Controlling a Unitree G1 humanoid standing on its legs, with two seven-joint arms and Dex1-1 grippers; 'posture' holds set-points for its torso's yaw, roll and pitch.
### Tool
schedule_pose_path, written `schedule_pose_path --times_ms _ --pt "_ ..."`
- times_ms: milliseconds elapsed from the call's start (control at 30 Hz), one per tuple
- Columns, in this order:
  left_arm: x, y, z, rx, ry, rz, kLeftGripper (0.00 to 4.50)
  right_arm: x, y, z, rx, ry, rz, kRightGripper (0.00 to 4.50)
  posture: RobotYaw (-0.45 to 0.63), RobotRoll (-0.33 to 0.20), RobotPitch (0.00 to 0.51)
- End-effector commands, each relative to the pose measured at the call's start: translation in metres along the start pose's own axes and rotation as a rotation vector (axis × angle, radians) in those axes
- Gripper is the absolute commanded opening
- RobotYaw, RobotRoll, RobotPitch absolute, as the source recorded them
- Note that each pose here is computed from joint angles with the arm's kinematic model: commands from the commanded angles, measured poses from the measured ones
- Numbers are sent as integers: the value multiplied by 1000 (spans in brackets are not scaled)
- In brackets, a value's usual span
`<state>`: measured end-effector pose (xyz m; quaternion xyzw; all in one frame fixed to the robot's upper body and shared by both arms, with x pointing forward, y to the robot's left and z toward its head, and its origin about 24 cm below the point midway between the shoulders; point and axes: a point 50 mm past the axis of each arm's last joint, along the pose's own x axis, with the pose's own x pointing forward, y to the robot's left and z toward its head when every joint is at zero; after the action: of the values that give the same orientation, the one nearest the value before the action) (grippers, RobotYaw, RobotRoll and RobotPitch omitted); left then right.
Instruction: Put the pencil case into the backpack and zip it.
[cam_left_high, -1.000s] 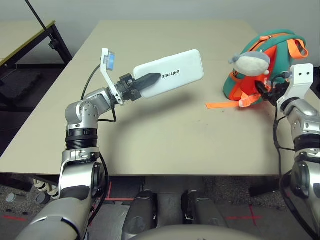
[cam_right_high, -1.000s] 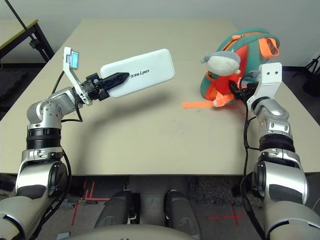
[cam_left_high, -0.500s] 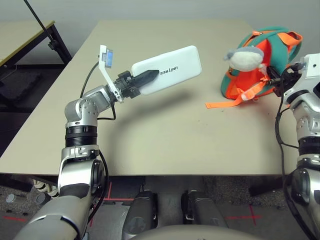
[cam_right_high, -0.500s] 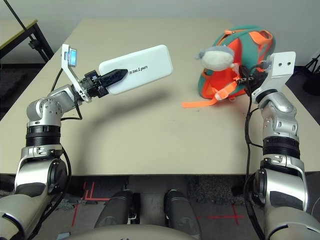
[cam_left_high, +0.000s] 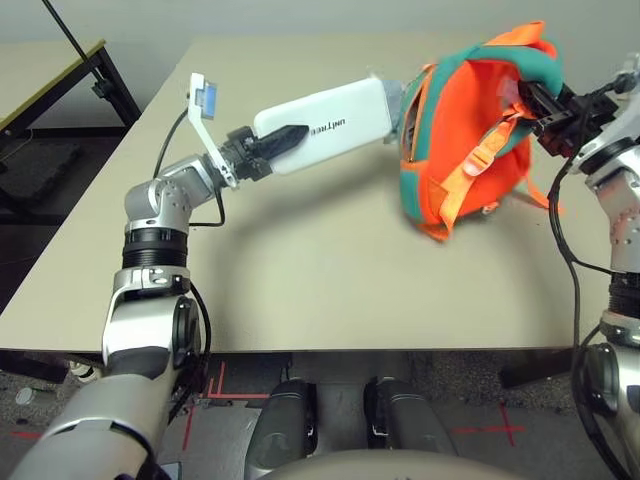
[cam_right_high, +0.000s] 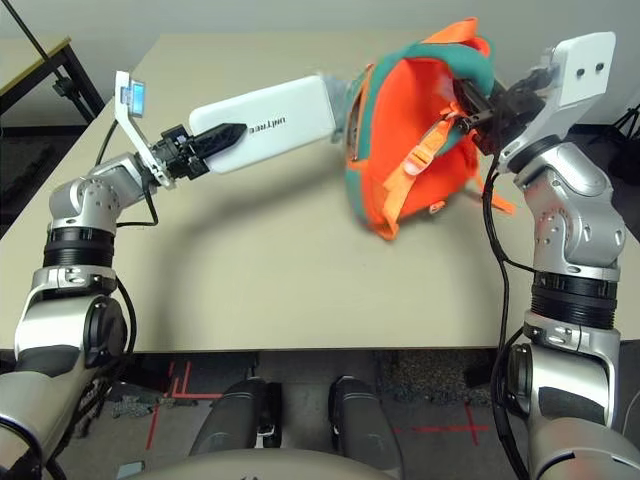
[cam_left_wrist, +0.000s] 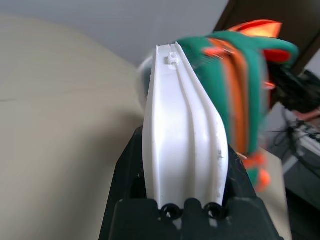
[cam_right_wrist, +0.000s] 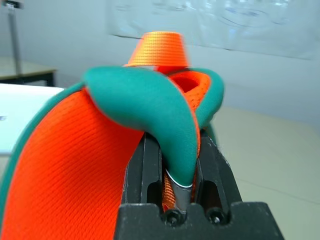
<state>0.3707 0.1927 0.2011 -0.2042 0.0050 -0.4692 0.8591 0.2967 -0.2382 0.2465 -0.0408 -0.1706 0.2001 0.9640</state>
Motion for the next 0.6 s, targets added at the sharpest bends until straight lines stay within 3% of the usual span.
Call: schedule_pose_path --times_ms 33,333,467,600 --pt "0 0 10 36 -16 -14 1212 -9 12 25 -12 -110 -4 484 -21 0 76" --pt "1 -3 12 49 -25 -28 1212 -29 52 4 134 -99 -62 482 -29 0 86" --pt "-1 -7 17 56 -31 -45 1212 -60 83 -32 202 82 19 481 -27 0 87" --pt "-4 -14 25 66 -26 -74 1212 -86 94 -48 212 234 132 472 -34 0 86"
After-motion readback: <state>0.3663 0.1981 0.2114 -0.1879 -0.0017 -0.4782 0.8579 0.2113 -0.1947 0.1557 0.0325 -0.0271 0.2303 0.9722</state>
